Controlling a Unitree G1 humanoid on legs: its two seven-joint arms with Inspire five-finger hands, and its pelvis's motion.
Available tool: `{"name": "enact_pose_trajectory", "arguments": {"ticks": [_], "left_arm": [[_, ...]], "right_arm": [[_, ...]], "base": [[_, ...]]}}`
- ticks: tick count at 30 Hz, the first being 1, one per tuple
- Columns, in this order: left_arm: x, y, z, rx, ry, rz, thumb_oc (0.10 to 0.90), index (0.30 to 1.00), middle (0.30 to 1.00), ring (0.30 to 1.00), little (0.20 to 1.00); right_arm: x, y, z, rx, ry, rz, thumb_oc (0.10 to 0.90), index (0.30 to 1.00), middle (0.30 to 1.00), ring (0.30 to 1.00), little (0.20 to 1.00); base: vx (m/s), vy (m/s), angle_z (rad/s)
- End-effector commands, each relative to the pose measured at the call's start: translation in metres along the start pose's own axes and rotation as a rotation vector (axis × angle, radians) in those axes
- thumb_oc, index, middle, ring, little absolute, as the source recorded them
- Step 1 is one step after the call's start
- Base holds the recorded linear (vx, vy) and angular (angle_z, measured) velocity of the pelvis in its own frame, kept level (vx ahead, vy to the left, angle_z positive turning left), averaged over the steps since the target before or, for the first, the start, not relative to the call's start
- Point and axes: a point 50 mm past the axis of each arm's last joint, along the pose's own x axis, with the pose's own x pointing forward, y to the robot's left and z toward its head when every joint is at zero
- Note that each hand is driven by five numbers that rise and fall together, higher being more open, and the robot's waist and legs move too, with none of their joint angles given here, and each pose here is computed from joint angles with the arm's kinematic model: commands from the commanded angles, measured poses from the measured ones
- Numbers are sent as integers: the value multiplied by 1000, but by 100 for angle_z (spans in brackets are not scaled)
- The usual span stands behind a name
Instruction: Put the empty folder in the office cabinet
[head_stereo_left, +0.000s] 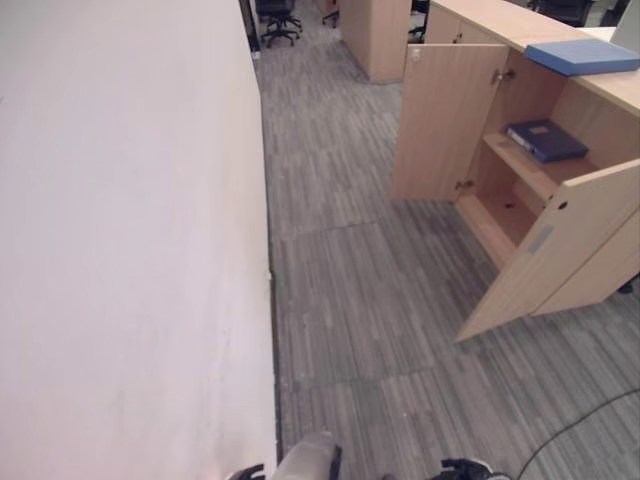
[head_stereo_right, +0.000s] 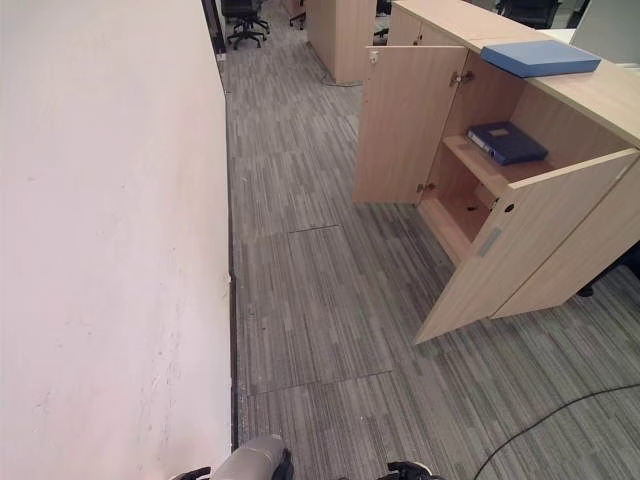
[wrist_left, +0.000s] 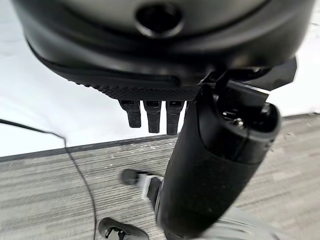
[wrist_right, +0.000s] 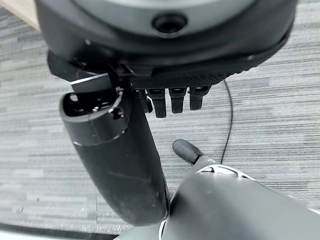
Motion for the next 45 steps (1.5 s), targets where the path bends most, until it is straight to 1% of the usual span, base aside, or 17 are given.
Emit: {"name": "enact_pose_trajectory", "arguments": {"ticks": [1,3,6,9,13,16,19,22,23,30,34,36,41,45], "left_arm": [[-7,30,-30,-73,86,111,800,900,900,900,900],[-8,33,-35,-67,100,121,800,900,900,900,900],[-13,37,-54,-71,158,135,800,900,900,900,900],[-14,41,-59,-72,173,143,800,900,900,900,900],[-18,49,-66,-67,202,160,800,900,900,900,900],[-18,49,-67,-66,210,161,800,900,900,900,900],[-20,54,-72,-49,226,167,800,900,900,900,900],[-18,53,-66,-42,206,164,800,900,900,900,900],[-14,40,-58,-35,175,139,800,900,900,900,900],[-16,41,-64,-43,203,128,800,900,900,900,900],[-17,36,-69,-60,223,125,800,900,900,900,900],[-16,34,-66,-73,218,120,800,900,900,900,900],[-13,32,-59,-53,200,112,800,900,900,900,900],[-9,30,-44,-31,150,108,800,900,900,900,900]], "right_arm": [[-3,-15,-13,-4,42,-40,800,900,900,900,900],[-3,-15,-17,4,54,-42,800,900,900,900,900],[-4,-15,-24,8,76,-46,800,900,900,900,900],[-4,-12,-26,2,85,-31,800,900,900,900,900],[-2,-5,-19,-30,73,1,800,900,900,900,900],[-1,-6,-11,-15,42,1,800,900,900,900,900],[0,1,0,-12,-8,9,800,900,900,900,900],[0,0,6,-11,-25,4,800,900,900,900,900],[0,-1,3,-16,-22,7,800,900,900,900,900],[-1,0,-8,44,-12,5,800,900,900,900,900],[-2,3,-22,23,31,17,800,900,900,900,900],[-2,3,-28,7,53,19,800,900,900,900,900],[-2,1,-23,-3,37,16,800,900,900,900,900],[-2,-1,-23,-6,36,9,800,900,900,900,900]], "base": [[148,76,-8],[233,153,-6],[278,235,-13],[237,251,-35],[250,312,-23],[266,433,-9],[331,343,42],[147,-24,46],[117,-69,79],[261,-78,43],[223,-118,17],[329,-158,2],[222,-115,26],[190,-95,14]]}}
